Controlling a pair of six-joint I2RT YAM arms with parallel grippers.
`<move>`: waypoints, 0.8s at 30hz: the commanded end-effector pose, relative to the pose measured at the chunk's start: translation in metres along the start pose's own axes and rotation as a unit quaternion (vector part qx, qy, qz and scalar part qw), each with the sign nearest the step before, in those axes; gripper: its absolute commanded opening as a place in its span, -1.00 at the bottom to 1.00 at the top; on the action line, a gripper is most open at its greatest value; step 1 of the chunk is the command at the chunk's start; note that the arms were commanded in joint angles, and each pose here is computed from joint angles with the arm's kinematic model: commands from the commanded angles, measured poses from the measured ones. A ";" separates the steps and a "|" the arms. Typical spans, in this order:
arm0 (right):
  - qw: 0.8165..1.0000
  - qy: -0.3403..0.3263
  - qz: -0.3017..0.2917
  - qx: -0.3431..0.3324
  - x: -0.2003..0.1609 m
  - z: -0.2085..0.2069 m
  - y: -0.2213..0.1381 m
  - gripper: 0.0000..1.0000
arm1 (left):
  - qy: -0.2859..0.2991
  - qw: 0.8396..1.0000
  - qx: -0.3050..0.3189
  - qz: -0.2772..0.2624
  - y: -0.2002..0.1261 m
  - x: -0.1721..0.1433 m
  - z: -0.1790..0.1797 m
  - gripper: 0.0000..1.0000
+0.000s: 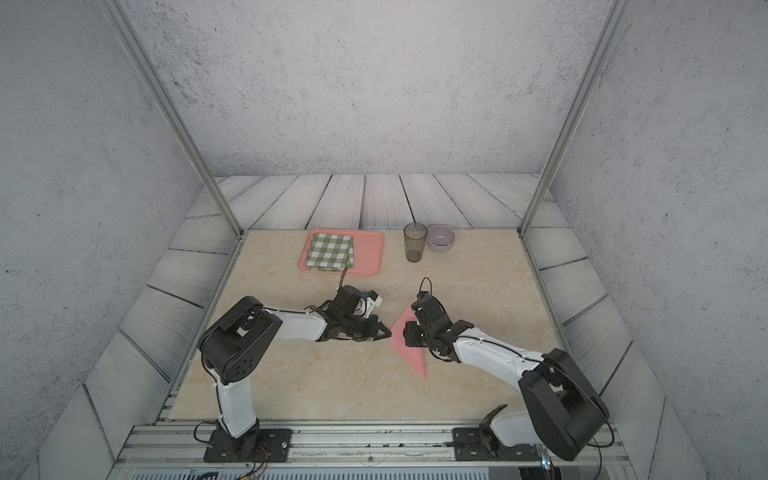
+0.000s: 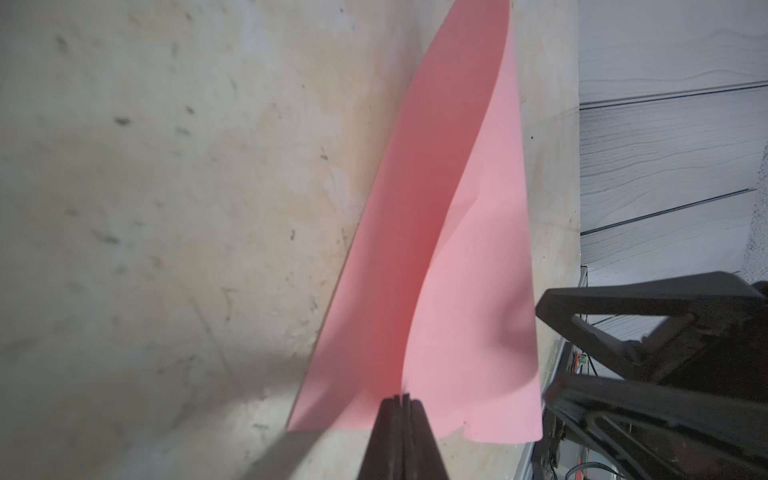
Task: Fold the square paper diagonally
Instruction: Fold the paper at the center of the board.
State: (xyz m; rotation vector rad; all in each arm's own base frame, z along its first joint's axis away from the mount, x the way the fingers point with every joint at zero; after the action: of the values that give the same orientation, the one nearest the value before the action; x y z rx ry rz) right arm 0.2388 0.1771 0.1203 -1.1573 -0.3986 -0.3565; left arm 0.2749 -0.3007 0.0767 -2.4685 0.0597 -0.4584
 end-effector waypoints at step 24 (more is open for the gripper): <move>0.999 0.003 0.022 -0.036 -0.021 -0.021 0.035 -0.17 | -0.011 1.000 0.025 0.011 0.008 0.000 0.023 -0.97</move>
State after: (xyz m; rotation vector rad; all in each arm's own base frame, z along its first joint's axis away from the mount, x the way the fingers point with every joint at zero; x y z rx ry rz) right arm 0.2408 0.1765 0.0861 -1.2031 -0.3727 -0.3387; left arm 0.2813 -0.2981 0.0623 -2.4461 0.0771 -0.4209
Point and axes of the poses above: each gripper's point midway between its finger pads, its own y axis out along the fingers, its own z axis along the line the jaws close on, x = y × z, the point moved 7 cm from there along -y, back along the fingers, and after that the axes turned 3 degrees about y, right-handed, at the moved point
